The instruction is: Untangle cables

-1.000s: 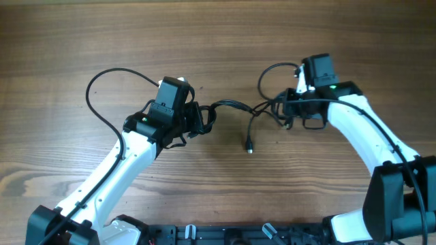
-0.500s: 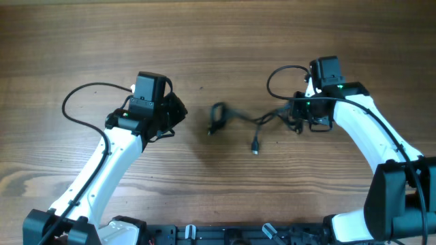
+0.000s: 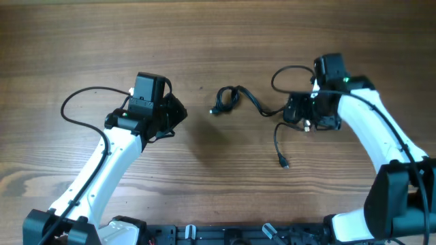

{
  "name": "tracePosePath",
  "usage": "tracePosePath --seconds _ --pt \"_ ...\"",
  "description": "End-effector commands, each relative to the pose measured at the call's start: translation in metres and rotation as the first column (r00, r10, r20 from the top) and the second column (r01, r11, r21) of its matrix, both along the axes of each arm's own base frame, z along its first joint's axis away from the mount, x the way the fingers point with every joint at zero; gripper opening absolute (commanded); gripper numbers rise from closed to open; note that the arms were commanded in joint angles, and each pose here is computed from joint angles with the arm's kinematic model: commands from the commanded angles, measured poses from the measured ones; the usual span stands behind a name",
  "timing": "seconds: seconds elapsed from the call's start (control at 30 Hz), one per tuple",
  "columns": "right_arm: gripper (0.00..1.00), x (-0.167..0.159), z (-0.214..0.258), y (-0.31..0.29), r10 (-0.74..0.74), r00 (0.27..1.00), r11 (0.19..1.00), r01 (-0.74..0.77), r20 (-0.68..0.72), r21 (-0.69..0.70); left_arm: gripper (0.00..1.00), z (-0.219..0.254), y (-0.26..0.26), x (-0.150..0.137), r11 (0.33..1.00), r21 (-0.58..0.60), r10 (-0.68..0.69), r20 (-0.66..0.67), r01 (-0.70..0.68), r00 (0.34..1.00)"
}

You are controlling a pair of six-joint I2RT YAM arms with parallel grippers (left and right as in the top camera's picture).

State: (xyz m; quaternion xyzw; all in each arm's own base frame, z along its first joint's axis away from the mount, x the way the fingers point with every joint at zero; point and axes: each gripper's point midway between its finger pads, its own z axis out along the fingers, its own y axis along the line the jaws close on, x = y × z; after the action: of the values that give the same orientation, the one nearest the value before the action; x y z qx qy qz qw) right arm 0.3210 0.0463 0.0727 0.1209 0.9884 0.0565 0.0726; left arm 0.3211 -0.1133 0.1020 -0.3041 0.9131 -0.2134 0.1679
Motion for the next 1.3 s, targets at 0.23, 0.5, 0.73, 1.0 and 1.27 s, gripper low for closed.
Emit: tracePosePath --seconds 0.23,0.5,0.73,1.0,1.27 --pt "1.0 0.04 0.082 0.041 0.195 0.962 0.96 -0.227 0.191 0.165 0.54 -0.015 -0.032 0.031 0.99 0.035 -0.137 0.108 0.134 0.985" --pt "1.0 0.041 0.082 0.041 0.194 0.962 0.96 -0.227 0.194 0.165 0.61 -0.042 -0.09 0.098 0.913 0.114 -0.404 0.408 0.393 0.819" --pt "1.0 0.041 0.082 0.041 0.196 0.961 0.96 -0.228 0.194 0.165 0.55 -0.047 -0.113 0.092 0.847 0.246 -0.531 0.427 0.471 0.732" --pt "1.0 0.041 0.081 0.041 0.196 0.961 0.96 -0.229 0.194 0.164 0.49 -0.084 -0.109 0.087 0.816 0.286 -0.576 0.352 0.502 0.737" --pt "1.0 0.04 0.081 0.041 0.195 0.963 0.96 -0.227 0.188 0.166 0.2 -0.082 -0.112 0.095 0.837 0.266 -0.547 0.387 0.478 0.743"
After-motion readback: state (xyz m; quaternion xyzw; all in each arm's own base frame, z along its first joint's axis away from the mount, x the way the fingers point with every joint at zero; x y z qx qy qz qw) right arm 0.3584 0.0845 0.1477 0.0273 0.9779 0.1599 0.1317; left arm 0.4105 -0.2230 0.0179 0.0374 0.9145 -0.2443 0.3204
